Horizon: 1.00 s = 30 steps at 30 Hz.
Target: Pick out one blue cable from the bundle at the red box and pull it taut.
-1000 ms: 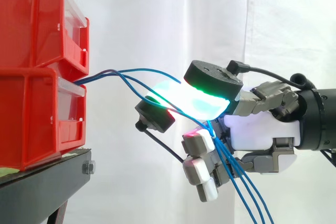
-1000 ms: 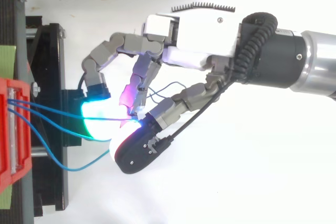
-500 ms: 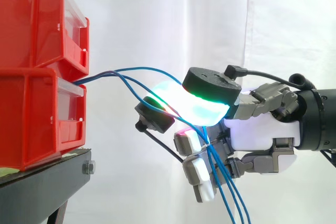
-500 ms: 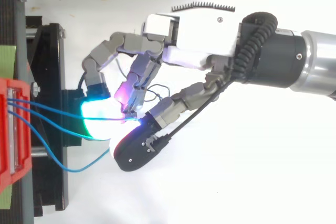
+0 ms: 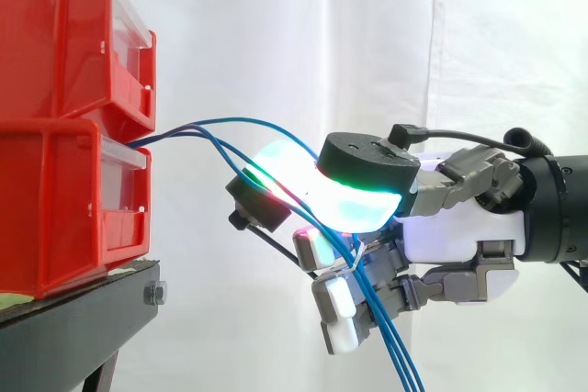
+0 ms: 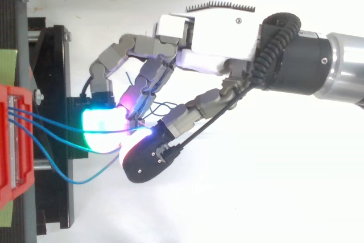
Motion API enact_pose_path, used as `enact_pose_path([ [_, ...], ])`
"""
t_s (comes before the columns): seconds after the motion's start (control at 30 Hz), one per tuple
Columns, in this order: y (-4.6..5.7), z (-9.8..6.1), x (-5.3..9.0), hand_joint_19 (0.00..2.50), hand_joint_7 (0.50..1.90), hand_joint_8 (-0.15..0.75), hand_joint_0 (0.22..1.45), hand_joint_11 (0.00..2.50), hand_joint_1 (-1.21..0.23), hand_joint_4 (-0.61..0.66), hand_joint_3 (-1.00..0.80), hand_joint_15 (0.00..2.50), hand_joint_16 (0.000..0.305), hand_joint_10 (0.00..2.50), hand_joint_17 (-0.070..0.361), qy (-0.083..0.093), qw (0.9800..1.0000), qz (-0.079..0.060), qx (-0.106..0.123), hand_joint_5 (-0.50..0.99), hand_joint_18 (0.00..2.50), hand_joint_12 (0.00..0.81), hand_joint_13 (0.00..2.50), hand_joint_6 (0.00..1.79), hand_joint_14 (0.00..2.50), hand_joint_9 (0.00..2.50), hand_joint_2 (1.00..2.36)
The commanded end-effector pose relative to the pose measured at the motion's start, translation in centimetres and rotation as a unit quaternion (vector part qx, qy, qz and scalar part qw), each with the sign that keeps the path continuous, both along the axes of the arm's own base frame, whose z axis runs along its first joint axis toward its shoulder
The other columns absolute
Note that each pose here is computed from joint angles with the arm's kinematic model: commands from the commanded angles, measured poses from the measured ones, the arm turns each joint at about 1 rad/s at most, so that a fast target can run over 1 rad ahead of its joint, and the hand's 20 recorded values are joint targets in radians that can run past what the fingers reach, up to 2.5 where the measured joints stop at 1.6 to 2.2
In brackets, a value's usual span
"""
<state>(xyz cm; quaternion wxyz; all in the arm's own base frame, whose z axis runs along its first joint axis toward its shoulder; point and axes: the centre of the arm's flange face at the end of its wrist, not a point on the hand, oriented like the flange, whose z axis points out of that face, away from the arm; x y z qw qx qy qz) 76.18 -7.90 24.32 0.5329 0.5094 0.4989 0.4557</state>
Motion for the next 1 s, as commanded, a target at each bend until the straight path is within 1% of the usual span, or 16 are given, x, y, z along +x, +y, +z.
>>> enact_pose_path([
  [0.0, 0.06, 0.02, 0.00, 0.46, 0.81, 0.155, 0.82, 0.67, -0.91, -0.11, -0.50, 0.55, 0.032, 0.02, 0.073, 0.000, 1.0000, 0.000, 0.000, -0.21, 0.84, 0.307, 1.02, 0.95, 0.02, 1.01, 1.00],
  [0.27, -0.07, 0.02, -0.01, 0.45, 0.83, 0.161, 0.77, 0.67, -0.92, -0.09, -0.50, 0.55, 0.032, 0.02, 0.073, 0.000, 1.0000, -0.001, 0.000, -0.19, 0.86, 0.310, 1.04, 0.96, 0.02, 1.00, 1.00],
  [0.47, -0.05, 0.02, -0.01, 0.49, 0.85, 0.186, 0.72, 0.69, -0.93, -0.06, -0.50, 0.57, 0.036, 0.02, 0.080, 0.000, 1.0000, 0.000, 0.001, -0.17, 0.89, 0.319, 1.06, 0.95, 0.02, 1.05, 1.00],
  [0.53, 0.06, 0.02, 0.00, 0.50, 0.85, 0.189, 0.70, 0.69, -0.93, -0.05, -0.50, 0.57, 0.037, 0.02, 0.082, 0.000, 1.0000, 0.000, 0.002, -0.17, 0.90, 0.322, 1.07, 0.94, 0.02, 1.06, 1.00],
  [0.57, -0.05, 0.02, -0.01, 0.50, 0.85, 0.192, 0.66, 0.69, -0.93, -0.04, -0.50, 0.58, 0.037, 0.02, 0.083, 0.000, 1.0000, 0.000, 0.003, -0.17, 0.90, 0.324, 1.08, 0.94, 0.02, 1.07, 1.00],
  [0.7, 0.06, 0.02, 0.00, 0.53, 0.82, 0.206, 0.59, 0.70, -0.92, -0.01, -0.50, 0.59, 0.039, 0.02, 0.087, 0.000, 1.0000, 0.000, 0.002, -0.17, 0.91, 0.329, 1.09, 0.92, 0.02, 1.09, 1.00],
  [0.77, 0.08, -0.01, -0.02, 0.53, 0.77, 0.217, 0.57, 0.70, -0.93, 0.02, -0.50, 0.60, 0.041, 0.02, 0.091, 0.001, 1.0000, 0.001, 0.002, -0.17, 0.91, 0.341, 1.09, 0.89, 0.02, 1.09, 1.00],
  [0.97, 0.09, -0.01, -0.02, 0.56, 0.76, 0.227, 0.53, 0.69, -0.88, 0.03, -0.50, 0.59, 0.045, 0.02, 0.101, 0.001, 1.0000, 0.002, 0.003, -0.17, 0.92, 0.352, 1.10, 0.88, 0.02, 1.10, 1.00],
])
